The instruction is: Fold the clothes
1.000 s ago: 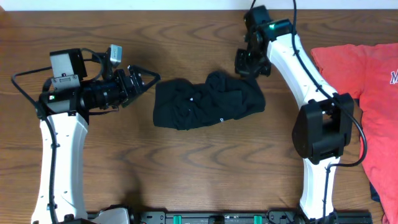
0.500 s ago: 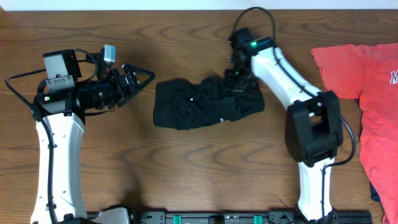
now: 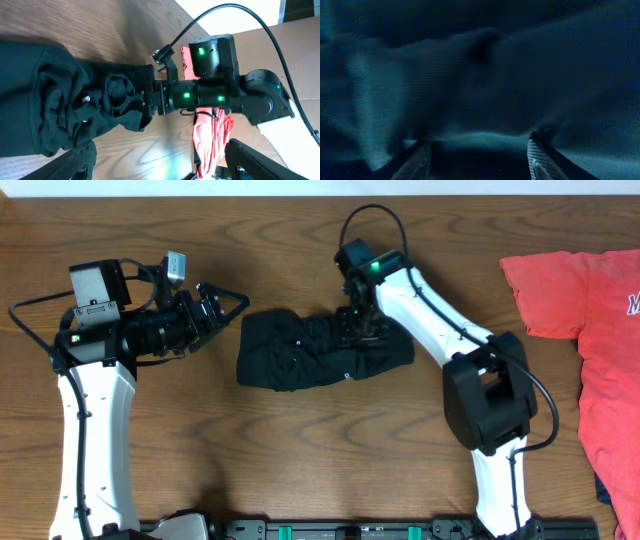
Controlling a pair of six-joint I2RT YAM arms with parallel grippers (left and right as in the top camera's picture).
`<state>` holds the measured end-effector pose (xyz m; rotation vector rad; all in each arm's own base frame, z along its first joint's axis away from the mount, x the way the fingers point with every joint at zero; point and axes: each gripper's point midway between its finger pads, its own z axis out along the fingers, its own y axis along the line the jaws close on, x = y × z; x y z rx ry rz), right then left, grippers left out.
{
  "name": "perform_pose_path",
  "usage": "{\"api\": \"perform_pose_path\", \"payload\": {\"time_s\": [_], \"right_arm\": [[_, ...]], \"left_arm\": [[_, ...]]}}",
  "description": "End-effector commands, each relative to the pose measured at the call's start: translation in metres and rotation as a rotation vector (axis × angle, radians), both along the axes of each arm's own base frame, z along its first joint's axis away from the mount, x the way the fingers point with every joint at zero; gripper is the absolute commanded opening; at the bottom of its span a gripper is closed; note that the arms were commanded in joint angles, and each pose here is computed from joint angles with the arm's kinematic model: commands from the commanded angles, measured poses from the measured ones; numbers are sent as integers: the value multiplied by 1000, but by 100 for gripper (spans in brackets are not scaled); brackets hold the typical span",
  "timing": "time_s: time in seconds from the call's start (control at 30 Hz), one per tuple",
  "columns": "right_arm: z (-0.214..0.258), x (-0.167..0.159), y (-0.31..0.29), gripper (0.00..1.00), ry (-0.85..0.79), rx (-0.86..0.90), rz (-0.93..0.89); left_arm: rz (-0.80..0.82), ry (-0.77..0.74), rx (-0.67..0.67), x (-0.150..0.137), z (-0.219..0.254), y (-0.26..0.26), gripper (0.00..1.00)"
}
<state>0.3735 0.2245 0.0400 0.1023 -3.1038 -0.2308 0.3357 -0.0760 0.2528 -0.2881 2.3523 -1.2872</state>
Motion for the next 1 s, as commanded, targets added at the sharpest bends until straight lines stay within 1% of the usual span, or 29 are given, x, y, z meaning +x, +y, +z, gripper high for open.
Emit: {"api": "perform_pose_path", "payload": {"time_s": [0.0, 0.1, 0.17, 0.2, 0.23, 0.3, 0.33, 0.4, 0.53, 0.7, 0.8, 0.87, 0.93, 0.97], "right_arm": [[-1, 14, -37, 71, -4, -62, -97], [-1, 20, -58, 73, 9, -69, -147], [-2, 23, -69, 69, 13, -70, -173], [-3, 25, -73, 70, 13, -69, -183], [-3, 26, -75, 72, 11, -69, -180], [-5, 27, -76, 79, 6, -66, -180], [-5, 28, -75, 81, 2, -60, -172], [-6, 30, -68, 82, -10, -44, -153], [-8, 31, -55, 81, -30, -24, -126], [-16, 31, -40, 69, -41, -14, -95], [-25, 26, -37, 66, -21, -23, -85], [-35, 23, -39, 66, 3, -34, -85], [-49, 18, -41, 72, 37, -48, -84], [-58, 15, -42, 72, 58, -59, -85]], "left_arm": [[-6, -26, -12, -3, 9, -1, 84], [-6, -27, -12, -3, 9, 0, 84], [-6, -27, -12, -3, 9, 0, 84], [-6, -27, -12, -3, 9, 0, 84], [-6, -27, -12, -3, 9, 0, 84], [-6, -27, -11, -3, 9, 0, 84], [-6, -27, -11, -3, 9, 0, 84], [-6, -27, -11, -3, 9, 0, 84], [-6, -27, -11, -3, 9, 0, 84], [-6, -27, -11, -3, 9, 0, 84], [-6, -27, -11, -3, 9, 0, 84], [-6, -27, -11, -3, 9, 0, 84], [-6, -27, -11, -3, 9, 0, 84], [-6, -27, -12, -3, 9, 0, 84]]}}
